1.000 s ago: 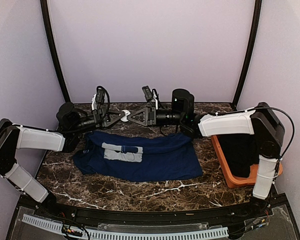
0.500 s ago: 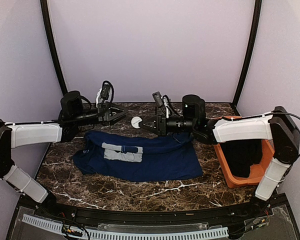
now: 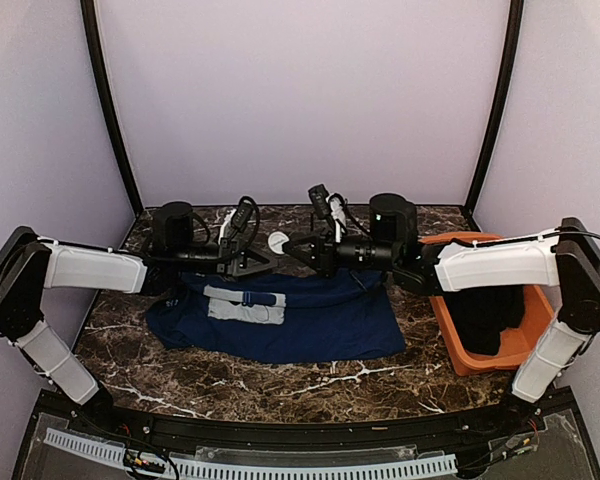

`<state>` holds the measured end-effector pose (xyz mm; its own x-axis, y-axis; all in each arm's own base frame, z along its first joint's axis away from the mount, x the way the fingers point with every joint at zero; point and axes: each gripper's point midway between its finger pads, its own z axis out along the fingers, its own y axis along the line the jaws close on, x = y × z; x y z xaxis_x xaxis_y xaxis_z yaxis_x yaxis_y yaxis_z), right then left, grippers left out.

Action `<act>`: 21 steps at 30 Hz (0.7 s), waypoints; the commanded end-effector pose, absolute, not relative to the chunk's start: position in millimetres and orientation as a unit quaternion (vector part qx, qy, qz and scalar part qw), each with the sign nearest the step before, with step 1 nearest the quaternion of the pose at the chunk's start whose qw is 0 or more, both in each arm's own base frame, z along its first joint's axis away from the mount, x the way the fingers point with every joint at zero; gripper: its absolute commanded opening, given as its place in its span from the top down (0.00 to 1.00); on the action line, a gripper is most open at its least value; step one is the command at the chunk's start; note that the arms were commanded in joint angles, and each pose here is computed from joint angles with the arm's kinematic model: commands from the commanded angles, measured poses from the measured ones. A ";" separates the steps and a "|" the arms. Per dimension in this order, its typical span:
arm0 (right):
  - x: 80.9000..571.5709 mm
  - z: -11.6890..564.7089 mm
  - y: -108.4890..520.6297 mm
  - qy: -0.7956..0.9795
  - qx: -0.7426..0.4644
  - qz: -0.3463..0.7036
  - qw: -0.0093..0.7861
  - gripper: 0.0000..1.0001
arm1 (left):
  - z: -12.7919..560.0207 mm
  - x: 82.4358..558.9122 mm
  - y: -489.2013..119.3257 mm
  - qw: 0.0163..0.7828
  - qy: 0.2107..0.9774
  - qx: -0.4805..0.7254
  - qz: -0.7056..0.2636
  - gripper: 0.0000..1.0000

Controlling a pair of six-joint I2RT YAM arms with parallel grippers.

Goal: Pin the brooch onto the clothing
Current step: Open the brooch.

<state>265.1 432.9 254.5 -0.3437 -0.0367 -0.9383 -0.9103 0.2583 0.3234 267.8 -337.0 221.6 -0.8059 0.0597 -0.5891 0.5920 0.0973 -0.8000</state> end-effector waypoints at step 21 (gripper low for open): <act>248.9 251.5 433.6 0.640 -0.372 0.489 0.462 1.00 | 245.2 269.8 -323.5 0.248 0.677 0.227 -0.655 0.54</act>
<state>254.0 434.2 236.2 -0.3275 -0.0704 -0.9422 -0.9177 0.2609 0.2995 272.7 -325.3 242.9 -0.7741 -0.0142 -0.6329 0.6310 0.0641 -0.7731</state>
